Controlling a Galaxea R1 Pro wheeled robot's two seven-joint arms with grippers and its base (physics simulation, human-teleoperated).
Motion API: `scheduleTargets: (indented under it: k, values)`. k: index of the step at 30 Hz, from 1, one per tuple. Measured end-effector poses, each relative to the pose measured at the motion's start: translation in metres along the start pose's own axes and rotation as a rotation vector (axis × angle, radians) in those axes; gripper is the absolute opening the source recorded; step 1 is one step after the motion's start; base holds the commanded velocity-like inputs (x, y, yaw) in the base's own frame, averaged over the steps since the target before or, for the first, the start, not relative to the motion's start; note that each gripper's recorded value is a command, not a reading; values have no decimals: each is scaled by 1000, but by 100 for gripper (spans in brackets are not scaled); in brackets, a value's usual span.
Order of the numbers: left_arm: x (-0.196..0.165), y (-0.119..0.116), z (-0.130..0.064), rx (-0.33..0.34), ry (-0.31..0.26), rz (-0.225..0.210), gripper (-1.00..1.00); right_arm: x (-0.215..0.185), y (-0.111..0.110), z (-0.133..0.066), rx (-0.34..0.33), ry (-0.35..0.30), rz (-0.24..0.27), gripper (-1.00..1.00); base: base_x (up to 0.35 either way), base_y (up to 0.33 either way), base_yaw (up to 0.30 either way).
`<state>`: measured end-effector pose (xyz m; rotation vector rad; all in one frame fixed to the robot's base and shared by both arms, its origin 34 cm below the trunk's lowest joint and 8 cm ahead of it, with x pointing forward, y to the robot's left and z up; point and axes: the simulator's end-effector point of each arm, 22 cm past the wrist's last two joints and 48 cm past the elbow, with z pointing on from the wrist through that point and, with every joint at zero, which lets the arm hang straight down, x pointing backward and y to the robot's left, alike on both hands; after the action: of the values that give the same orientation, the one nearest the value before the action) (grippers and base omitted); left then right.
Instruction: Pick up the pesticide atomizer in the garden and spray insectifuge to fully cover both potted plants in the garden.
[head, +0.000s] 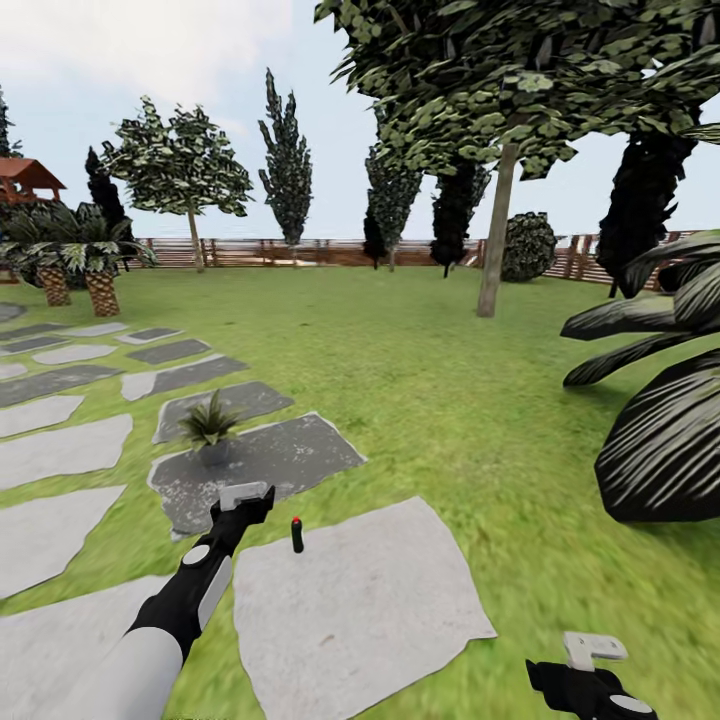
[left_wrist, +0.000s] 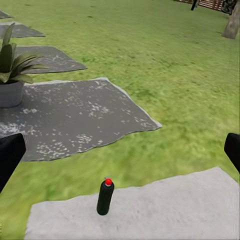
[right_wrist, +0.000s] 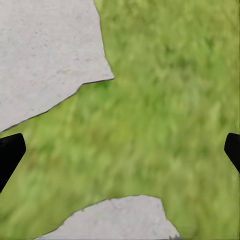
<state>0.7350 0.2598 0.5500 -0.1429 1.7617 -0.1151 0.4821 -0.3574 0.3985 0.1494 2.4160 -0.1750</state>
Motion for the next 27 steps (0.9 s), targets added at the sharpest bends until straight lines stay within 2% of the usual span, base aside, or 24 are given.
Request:
scheduleTargets:
  k: [10, 14, 27]
  values:
    - [0, 0, 0, 0, -1, 0, 100, 0, 0, 0, 0, 0, 0, 100, 17, -40, 241]
    - [-1, 0, 0, 0, -2, 0, 100, 0, 0, 0, 0, 0, 0, 100, 153, -1, 220]
    - [-1, 0, 0, 0, -2, 0, 100, 0, 0, 0, -1, 0, 1, 100, 269, -95, -5]
